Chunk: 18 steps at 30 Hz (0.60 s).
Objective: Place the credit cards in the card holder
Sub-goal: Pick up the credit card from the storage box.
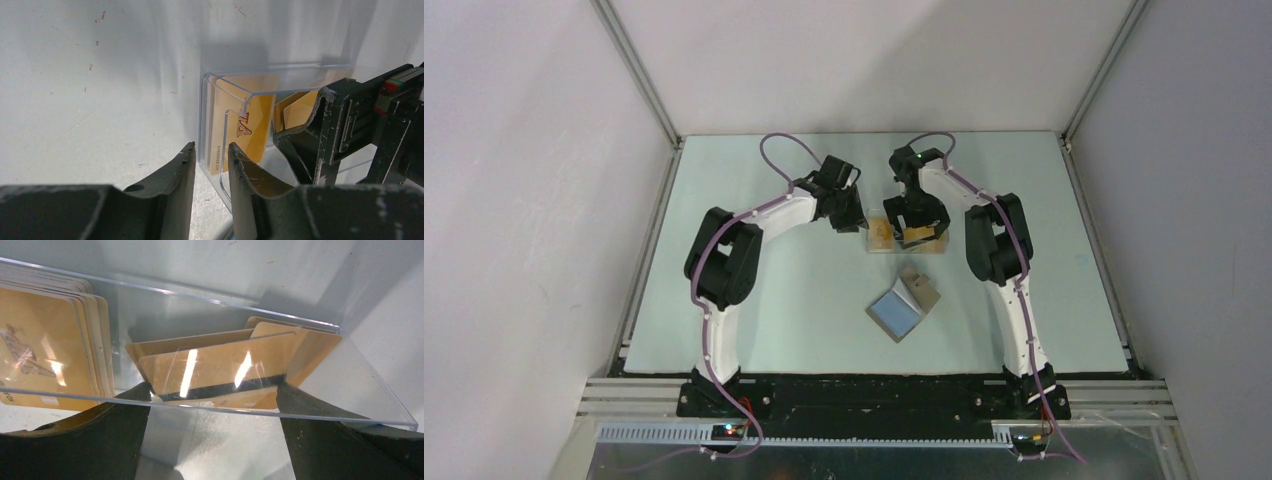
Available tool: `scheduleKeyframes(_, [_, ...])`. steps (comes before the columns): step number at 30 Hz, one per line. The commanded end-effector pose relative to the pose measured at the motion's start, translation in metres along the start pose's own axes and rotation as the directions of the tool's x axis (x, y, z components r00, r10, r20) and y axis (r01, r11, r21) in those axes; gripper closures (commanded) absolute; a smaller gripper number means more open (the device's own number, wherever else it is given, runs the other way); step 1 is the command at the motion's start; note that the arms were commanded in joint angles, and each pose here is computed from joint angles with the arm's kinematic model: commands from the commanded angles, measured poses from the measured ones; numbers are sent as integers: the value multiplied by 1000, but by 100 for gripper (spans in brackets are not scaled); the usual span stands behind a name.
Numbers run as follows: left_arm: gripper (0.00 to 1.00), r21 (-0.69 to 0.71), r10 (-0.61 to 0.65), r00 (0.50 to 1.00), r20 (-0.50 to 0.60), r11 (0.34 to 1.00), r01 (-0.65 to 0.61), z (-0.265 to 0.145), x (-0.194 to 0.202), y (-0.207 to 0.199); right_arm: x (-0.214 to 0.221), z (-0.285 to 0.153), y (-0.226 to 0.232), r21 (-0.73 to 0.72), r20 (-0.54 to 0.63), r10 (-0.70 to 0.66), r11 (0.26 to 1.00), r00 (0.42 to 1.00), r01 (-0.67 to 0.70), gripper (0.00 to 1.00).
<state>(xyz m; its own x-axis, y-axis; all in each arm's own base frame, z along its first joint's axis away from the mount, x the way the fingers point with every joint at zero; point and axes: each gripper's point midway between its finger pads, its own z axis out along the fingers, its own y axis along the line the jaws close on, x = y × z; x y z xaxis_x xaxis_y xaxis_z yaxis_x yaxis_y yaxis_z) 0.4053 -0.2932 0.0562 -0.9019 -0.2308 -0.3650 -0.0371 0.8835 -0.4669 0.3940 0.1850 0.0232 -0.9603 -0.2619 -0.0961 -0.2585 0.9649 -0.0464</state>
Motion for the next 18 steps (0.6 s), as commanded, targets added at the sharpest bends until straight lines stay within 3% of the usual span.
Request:
scheduleKeyframes(1, [65, 26, 13, 1000, 7, 1000, -13, 1, -4, -9, -2, 6, -4, 17, -7, -22, 1000, 1000, 22, 5])
scheduleKeyframes(4, [65, 26, 18, 1000, 3, 1000, -18, 2, -3, -8, -5, 3, -1, -30, 0, -7, 1000, 1000, 7, 18])
scheduleKeyframes(8, [65, 27, 16, 1000, -6, 1000, -15, 3, -1, -7, -8, -4, -1, -99, 5, 30, 995, 1000, -29, 27])
scheduleKeyframes(18, [66, 21, 17, 1000, -8, 1000, -17, 5, 0, -4, -19, -30, -19, -4, 92, 31, 1000, 995, -31, 28])
